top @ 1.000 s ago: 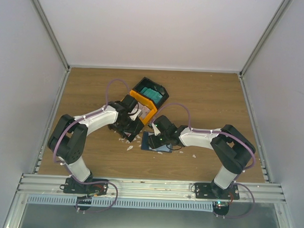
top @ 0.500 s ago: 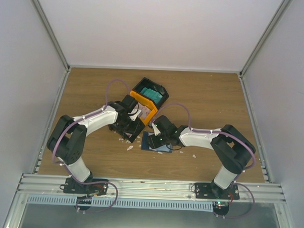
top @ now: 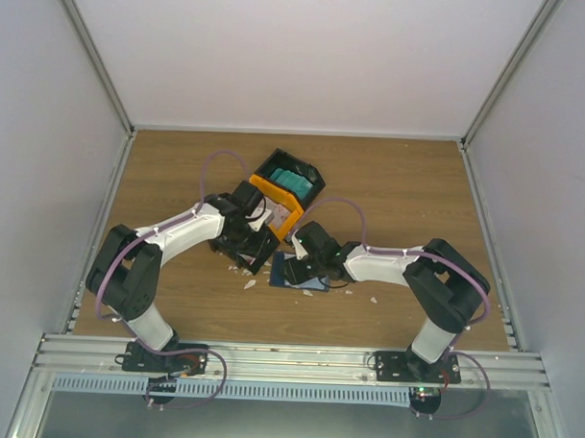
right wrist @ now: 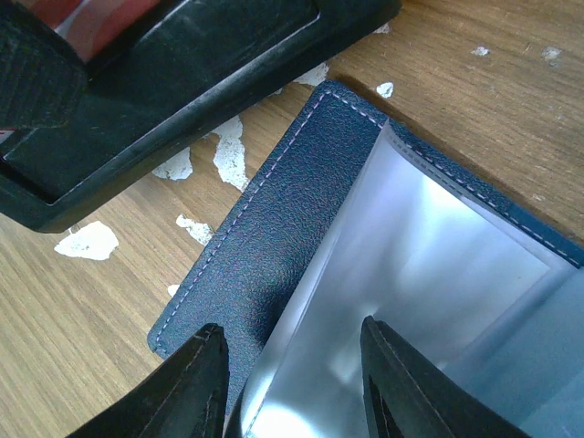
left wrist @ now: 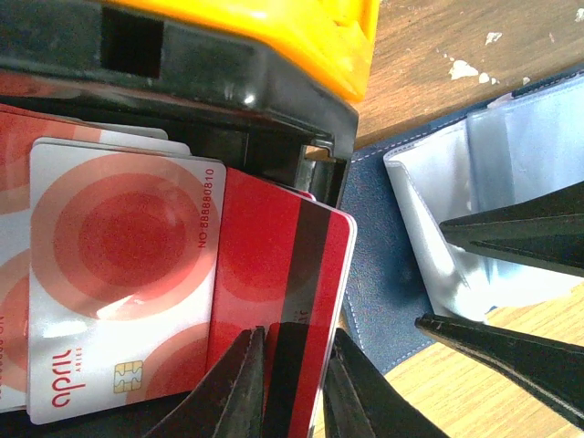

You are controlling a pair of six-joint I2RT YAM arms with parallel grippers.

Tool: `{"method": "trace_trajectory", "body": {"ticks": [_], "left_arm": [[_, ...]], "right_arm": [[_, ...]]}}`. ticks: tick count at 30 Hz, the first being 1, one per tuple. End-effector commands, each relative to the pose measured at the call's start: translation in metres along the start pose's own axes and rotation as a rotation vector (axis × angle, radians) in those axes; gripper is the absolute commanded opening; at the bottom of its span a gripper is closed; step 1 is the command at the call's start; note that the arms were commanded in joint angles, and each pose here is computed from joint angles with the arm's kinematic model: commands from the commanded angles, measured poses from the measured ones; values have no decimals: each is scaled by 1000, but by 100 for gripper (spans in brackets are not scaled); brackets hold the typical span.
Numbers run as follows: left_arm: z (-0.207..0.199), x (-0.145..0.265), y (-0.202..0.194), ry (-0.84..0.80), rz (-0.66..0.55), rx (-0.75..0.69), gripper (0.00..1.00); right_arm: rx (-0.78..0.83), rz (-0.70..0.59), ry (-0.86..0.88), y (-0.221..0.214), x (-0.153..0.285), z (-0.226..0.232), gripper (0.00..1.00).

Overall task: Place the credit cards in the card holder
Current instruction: Pick up the credit card from the storage box.

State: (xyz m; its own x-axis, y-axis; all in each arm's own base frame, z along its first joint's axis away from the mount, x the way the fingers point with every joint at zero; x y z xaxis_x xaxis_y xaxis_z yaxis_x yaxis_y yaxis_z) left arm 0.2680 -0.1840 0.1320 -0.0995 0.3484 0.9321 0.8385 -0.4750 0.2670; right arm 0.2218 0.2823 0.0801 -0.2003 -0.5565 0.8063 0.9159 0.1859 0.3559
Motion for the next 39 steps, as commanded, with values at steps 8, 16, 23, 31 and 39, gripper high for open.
{"method": "trace_trajectory", "body": {"ticks": [8, 16, 23, 31, 39], "left_arm": [[-8, 16, 1, -1, -30, -19, 18], [-4, 23, 4, 54, -55, -15, 12], [0, 28, 10, 98, -88, -13, 2], [12, 46, 17, 145, -177, 26, 0], [15, 54, 19, 75, -253, 47, 0]], "right_arm": [[-64, 164, -166, -43, -15, -41, 41], [-65, 145, -165, -40, -7, -37, 42], [-63, 134, -176, -41, 10, -37, 46], [-47, -7, -54, 0, 43, -10, 53], [-53, -129, 114, 40, 67, 13, 60]]}}
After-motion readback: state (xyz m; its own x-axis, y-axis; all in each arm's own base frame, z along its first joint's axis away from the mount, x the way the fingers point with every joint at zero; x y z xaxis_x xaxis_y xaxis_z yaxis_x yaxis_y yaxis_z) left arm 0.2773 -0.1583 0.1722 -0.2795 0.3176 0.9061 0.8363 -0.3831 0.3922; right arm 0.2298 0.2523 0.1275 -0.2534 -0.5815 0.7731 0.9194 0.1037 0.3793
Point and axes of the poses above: each gripper's point midway between its finger pads, its own x axis back along the fingers, its own z axis along the line the jaws close on, y = z × x, the point moved 7 cm from there along x, back along the fingers, and after that the axes turned 12 degrees about -x, right-handed, at the moved point
